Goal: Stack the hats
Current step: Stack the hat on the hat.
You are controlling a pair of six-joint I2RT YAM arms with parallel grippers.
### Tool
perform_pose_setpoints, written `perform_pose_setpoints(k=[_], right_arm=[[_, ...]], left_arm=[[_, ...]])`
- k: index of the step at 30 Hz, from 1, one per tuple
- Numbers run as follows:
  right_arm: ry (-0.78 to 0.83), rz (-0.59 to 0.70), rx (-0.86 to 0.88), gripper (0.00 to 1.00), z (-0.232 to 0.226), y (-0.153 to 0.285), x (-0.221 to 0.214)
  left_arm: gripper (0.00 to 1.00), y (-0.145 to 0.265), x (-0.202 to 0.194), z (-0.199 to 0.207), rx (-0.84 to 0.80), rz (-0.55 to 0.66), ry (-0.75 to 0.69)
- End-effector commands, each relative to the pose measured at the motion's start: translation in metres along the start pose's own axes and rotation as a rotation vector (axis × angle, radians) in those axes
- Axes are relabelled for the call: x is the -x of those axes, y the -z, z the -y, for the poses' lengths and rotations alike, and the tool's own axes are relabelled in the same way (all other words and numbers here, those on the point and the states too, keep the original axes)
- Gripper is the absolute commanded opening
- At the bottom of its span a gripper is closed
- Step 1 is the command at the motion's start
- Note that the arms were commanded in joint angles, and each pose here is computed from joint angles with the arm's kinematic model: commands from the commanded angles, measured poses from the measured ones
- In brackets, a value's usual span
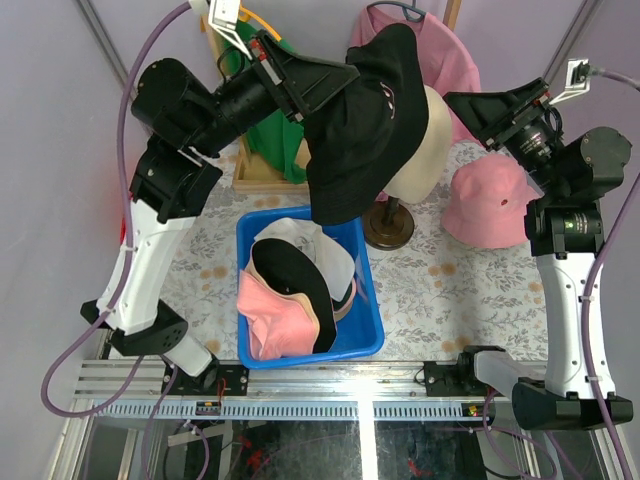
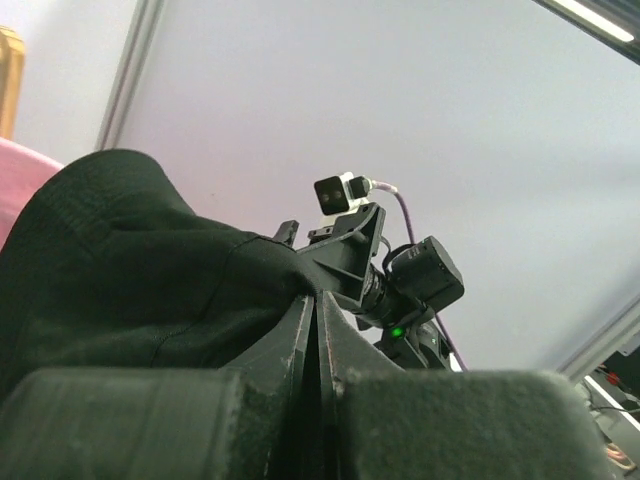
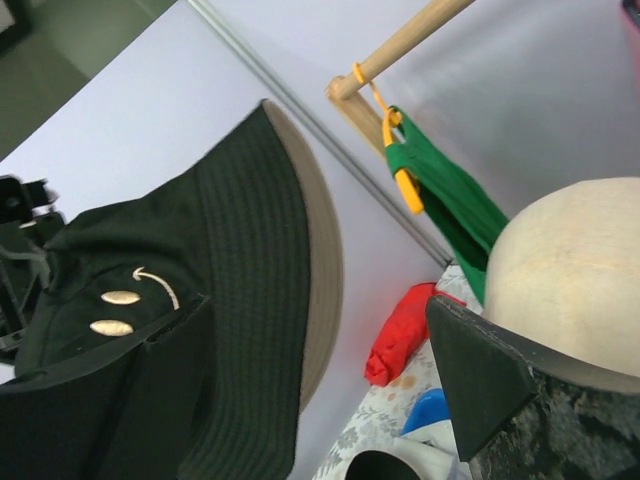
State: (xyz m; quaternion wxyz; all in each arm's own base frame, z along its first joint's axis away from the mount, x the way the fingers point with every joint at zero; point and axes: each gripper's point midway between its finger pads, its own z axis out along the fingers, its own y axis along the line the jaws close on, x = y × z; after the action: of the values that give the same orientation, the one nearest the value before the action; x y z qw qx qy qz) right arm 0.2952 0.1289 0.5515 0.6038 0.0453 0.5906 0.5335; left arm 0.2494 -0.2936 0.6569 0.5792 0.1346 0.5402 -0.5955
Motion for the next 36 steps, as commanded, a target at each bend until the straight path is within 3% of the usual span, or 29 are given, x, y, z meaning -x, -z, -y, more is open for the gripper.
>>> perform_pose_setpoints(k=[1, 15, 18, 24, 27, 31, 33, 36], right_arm=[[-0.001, -0.013, 0.135, 0.93, -0.038, 0.001, -0.003], [-0.062, -0.059, 0.199, 0.89, -0.045, -0.013, -0.021], [-0.087, -0.057, 0.235, 0.73, -0.052, -0.014, -0.019], [-0.081, -0.029, 0.236, 0.15, -0.059, -0.016, -0.008], [-0.049, -0.003, 0.229, 0.01, -0.066, -0.017, 0.002], [0.011, 0.053, 0.227, 0.0, -0.084, -0.017, 0.023], [0.044, 0.089, 0.216, 0.0, -0.092, -0.017, 0.035], [0.08, 0.133, 0.197, 0.0, -0.099, -0.018, 0.05]], left_arm=[[0.0, -0.006, 0.014, 0.023, -0.139, 0.037, 0.024], [0.0, -0.023, 0.008, 0.014, -0.2, 0.024, 0.102], [0.0, -0.028, 0.005, 0.009, -0.2, 0.018, 0.12], [0.0, -0.037, 0.002, -0.002, -0.191, 0.015, 0.132], [0.0, -0.038, 0.001, -0.01, -0.172, 0.012, 0.132], [0.02, -0.036, 0.003, -0.023, -0.13, 0.016, 0.136], [0.1, -0.034, 0.007, -0.03, -0.108, 0.026, 0.138], [0.32, -0.028, 0.014, -0.037, -0.086, 0.042, 0.145]])
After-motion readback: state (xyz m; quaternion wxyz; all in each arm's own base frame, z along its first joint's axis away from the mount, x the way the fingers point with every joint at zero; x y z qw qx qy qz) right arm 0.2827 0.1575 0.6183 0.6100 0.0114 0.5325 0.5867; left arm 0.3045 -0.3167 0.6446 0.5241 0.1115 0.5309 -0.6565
